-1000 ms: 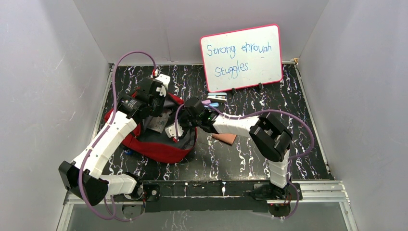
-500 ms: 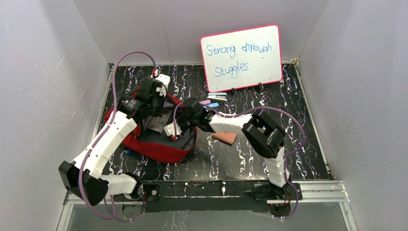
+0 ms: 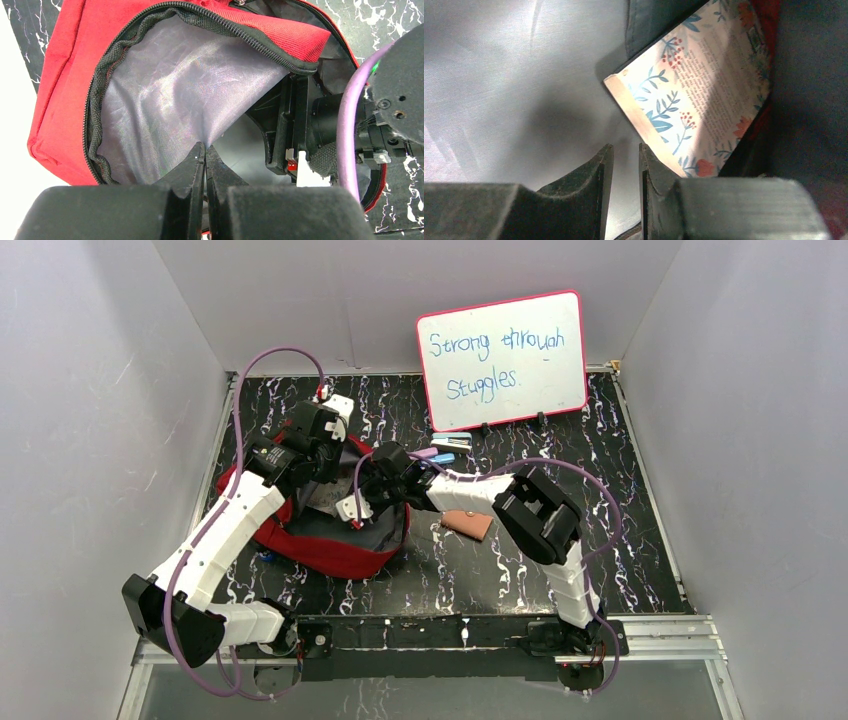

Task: Pack the student bag
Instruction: Place the book in the student bag.

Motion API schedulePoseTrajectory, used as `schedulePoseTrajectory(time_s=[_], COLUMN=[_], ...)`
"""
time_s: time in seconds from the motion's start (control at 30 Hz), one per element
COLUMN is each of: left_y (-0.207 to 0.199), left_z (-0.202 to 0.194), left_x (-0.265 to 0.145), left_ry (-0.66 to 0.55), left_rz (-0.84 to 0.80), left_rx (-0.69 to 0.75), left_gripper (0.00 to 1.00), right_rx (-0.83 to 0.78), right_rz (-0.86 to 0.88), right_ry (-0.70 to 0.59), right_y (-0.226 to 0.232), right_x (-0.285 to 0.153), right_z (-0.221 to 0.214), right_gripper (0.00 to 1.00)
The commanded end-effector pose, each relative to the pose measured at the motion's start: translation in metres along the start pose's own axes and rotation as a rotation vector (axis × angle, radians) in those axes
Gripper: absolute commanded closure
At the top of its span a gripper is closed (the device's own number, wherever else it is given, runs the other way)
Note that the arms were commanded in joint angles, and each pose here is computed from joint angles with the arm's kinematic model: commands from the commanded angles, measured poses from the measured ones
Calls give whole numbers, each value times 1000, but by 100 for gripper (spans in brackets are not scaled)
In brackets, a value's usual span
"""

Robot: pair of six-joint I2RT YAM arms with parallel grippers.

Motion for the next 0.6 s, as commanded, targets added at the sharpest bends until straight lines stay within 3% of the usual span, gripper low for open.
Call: schedulePoseTrajectory(time_s=[0.0, 0.57], left_y=[1, 0], left_z=[1, 3], left_x=[-8, -8], left_ry=[-27, -27], left_rz=[-6, -9], left_rx=[-16, -16], left_gripper=[100, 100], right_rx=[-15, 0], right_rz=[11, -21], right_ry=[-28, -34], right_y=[-6, -28], right_x=[0, 25], right_z=[5, -8], right_gripper=[68, 67])
Point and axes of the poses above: each gripper's point midway between its finger pads, its own x axis out along the fingers, its own y axis along the line the jaws close on, z = x × y, the point moved 2 cm from there along -x, back along the fingers, and after that the axes turned 10 degrees about -x, right-handed, at the moved point
